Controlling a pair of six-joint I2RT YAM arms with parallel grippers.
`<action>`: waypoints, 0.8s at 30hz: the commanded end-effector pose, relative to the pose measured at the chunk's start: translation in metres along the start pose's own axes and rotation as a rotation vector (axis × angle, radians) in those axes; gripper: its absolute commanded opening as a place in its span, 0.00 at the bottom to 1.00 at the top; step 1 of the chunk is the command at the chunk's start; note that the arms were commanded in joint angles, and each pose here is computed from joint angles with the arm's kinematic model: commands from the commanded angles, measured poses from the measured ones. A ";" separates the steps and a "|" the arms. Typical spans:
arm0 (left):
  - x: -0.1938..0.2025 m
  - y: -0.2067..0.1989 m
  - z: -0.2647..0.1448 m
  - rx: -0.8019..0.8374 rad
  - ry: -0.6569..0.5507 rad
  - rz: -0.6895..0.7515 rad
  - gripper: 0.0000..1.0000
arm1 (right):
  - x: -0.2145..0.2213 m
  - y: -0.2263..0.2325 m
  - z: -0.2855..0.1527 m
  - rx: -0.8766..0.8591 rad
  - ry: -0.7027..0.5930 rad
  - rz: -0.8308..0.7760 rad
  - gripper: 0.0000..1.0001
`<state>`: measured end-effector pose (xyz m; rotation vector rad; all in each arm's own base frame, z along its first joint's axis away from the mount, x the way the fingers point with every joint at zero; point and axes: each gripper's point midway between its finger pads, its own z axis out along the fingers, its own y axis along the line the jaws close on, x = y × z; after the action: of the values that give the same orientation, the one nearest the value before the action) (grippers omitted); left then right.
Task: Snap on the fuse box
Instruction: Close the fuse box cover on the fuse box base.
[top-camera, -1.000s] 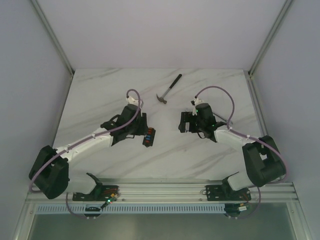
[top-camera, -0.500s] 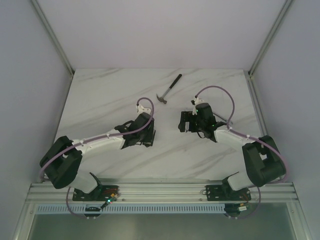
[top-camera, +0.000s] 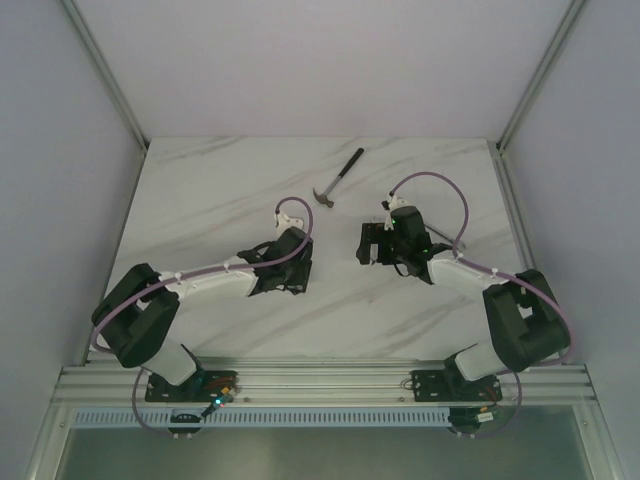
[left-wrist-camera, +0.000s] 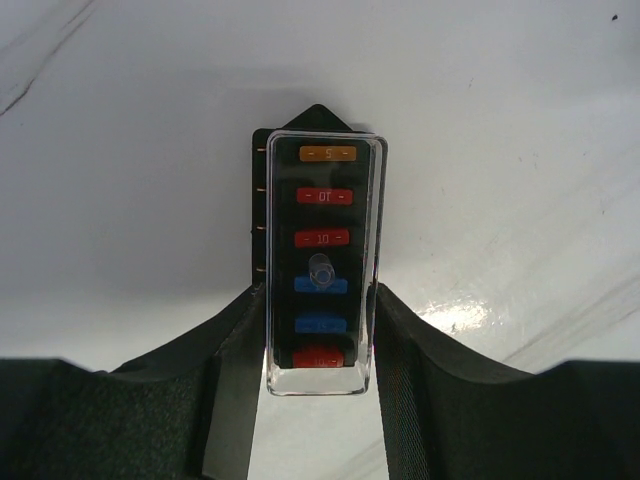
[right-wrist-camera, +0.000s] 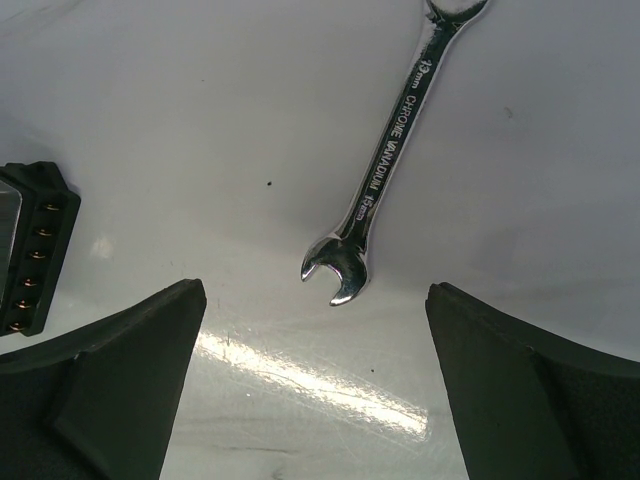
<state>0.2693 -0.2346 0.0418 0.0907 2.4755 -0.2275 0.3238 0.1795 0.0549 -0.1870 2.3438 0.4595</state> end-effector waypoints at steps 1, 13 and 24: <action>0.000 -0.004 0.006 -0.010 0.008 -0.015 0.53 | -0.004 -0.004 0.004 0.015 -0.017 0.008 1.00; -0.022 -0.011 -0.012 0.040 -0.031 -0.044 0.74 | -0.005 0.013 0.004 -0.077 -0.010 -0.003 1.00; -0.048 -0.004 -0.015 0.164 -0.040 -0.142 0.63 | -0.017 0.101 0.007 -0.444 0.041 0.079 0.89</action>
<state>0.2907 -0.2267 0.0744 -0.0238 2.4349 -0.3745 0.3121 0.2320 0.0664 -0.2749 2.3289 0.7833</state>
